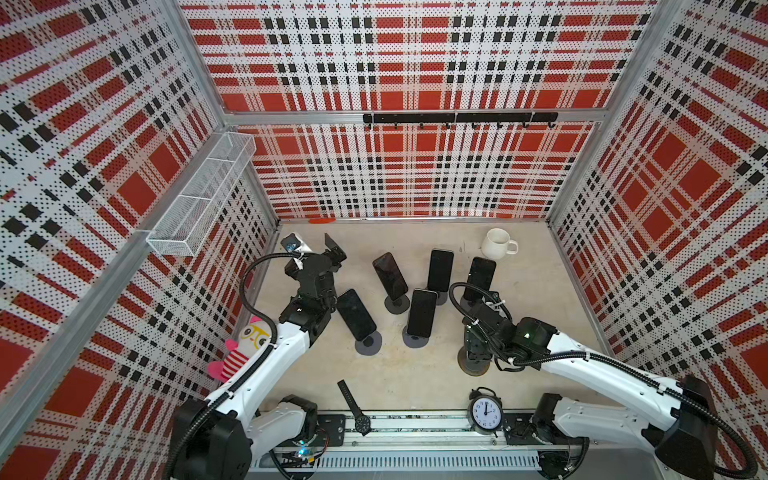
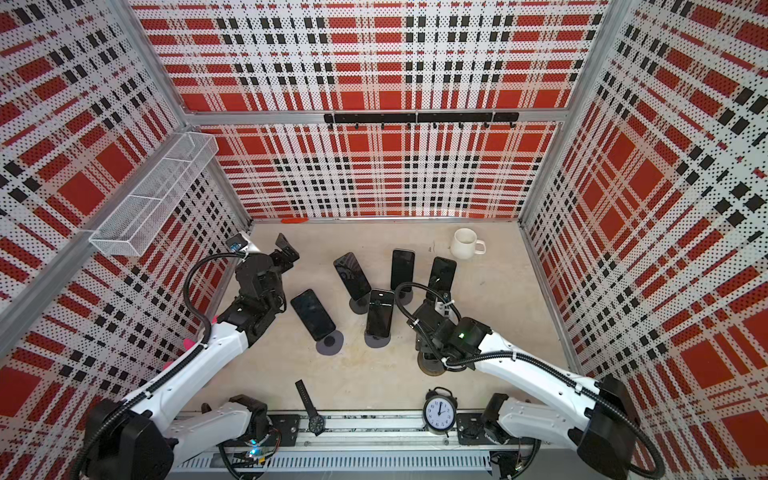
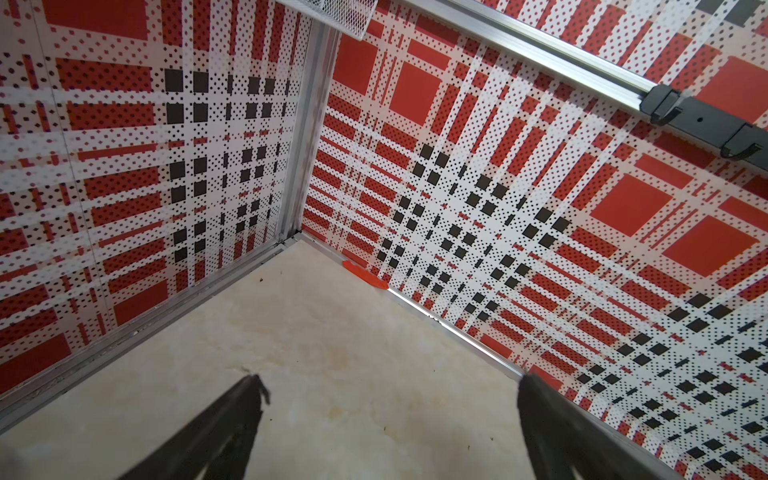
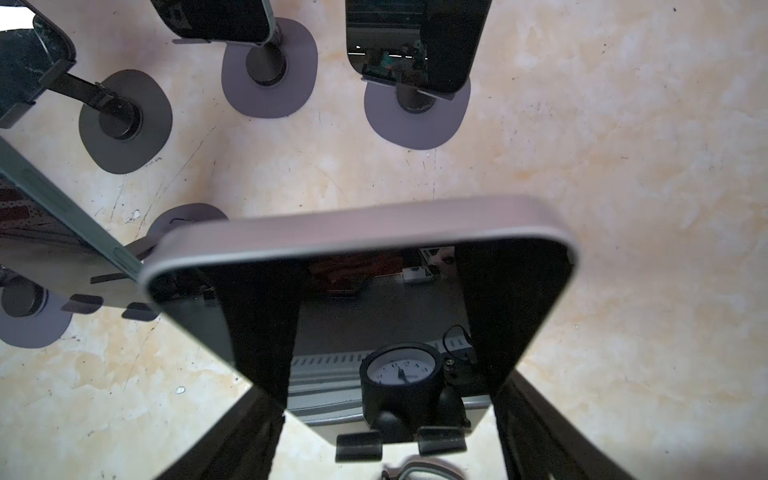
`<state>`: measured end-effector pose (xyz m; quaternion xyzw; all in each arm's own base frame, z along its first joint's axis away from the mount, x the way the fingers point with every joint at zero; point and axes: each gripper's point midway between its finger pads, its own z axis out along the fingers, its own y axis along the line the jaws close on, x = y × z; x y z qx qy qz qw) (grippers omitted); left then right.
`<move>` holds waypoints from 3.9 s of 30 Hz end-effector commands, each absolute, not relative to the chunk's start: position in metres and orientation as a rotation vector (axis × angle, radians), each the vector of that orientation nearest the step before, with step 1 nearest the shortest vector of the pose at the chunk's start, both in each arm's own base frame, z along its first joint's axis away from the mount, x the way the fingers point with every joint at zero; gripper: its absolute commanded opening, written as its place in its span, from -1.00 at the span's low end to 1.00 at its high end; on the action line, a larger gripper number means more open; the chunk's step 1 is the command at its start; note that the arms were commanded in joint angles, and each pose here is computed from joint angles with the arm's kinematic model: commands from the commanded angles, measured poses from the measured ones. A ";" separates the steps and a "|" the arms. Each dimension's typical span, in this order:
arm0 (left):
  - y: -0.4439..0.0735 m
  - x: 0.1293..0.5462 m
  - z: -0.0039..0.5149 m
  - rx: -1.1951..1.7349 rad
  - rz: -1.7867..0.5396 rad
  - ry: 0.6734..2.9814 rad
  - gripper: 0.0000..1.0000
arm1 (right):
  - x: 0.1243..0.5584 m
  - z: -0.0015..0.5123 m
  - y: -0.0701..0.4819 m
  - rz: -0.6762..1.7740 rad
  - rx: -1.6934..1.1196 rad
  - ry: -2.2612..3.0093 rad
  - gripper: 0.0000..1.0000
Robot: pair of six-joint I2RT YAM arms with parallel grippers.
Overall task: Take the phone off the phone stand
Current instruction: 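Close the right gripper on the top of the nearest black phone, then lift the black phone up off its stand with the right gripper, then lower the phone flat onto the table beside the stand and release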
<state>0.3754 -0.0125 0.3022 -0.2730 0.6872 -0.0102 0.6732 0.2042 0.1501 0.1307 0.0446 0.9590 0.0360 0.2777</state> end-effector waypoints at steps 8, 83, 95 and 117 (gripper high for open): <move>-0.010 0.374 0.308 -0.613 -0.041 1.523 0.96 | 0.205 0.132 0.148 0.070 0.158 2.558 0.45; 0.004 0.365 0.298 -0.585 -0.044 1.524 0.96 | 0.250 0.046 0.032 0.054 0.450 2.936 0.35; 0.019 0.367 0.291 -0.608 0.021 1.533 0.96 | 0.249 0.029 0.026 -0.037 0.433 3.021 0.35; 0.022 0.366 0.288 -0.613 0.026 1.531 0.96 | 0.243 0.024 0.019 -0.103 0.456 3.039 0.66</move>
